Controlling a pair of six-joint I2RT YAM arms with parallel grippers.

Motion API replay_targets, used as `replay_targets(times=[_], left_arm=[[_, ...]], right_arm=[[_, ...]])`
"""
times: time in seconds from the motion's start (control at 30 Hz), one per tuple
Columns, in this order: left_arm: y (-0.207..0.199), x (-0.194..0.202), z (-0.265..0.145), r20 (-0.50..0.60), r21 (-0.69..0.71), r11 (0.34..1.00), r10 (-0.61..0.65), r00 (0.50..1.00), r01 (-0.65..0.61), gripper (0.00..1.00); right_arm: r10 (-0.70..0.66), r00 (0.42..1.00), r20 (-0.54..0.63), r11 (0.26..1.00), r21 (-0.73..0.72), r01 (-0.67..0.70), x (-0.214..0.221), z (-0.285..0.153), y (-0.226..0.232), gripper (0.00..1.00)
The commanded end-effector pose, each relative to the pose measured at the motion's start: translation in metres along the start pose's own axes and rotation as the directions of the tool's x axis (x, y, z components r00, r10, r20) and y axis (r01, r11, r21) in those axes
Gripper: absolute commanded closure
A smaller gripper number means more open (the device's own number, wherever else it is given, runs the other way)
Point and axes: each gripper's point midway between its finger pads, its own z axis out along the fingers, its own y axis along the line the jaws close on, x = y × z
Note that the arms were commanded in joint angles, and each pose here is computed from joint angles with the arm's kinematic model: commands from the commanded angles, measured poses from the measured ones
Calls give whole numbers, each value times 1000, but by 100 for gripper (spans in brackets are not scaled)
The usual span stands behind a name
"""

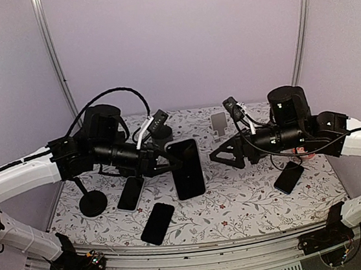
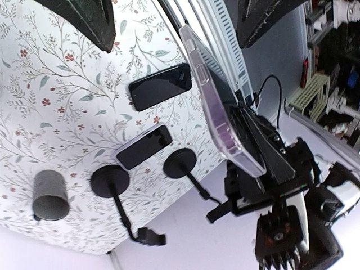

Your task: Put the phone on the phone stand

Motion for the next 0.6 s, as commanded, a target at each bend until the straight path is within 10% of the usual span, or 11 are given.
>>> replay_targets(times=[0.0, 0.57], left_arm=[[-28, 13, -11, -38, 148, 977, 161, 986, -153, 100], [-35, 17, -14, -63, 193, 964, 196, 979, -181, 100]], right_arm=[[-94, 994, -63, 968, -240, 76, -3, 12, 42, 28], [-168, 978, -122, 882, -462, 94, 4, 42, 79, 69]])
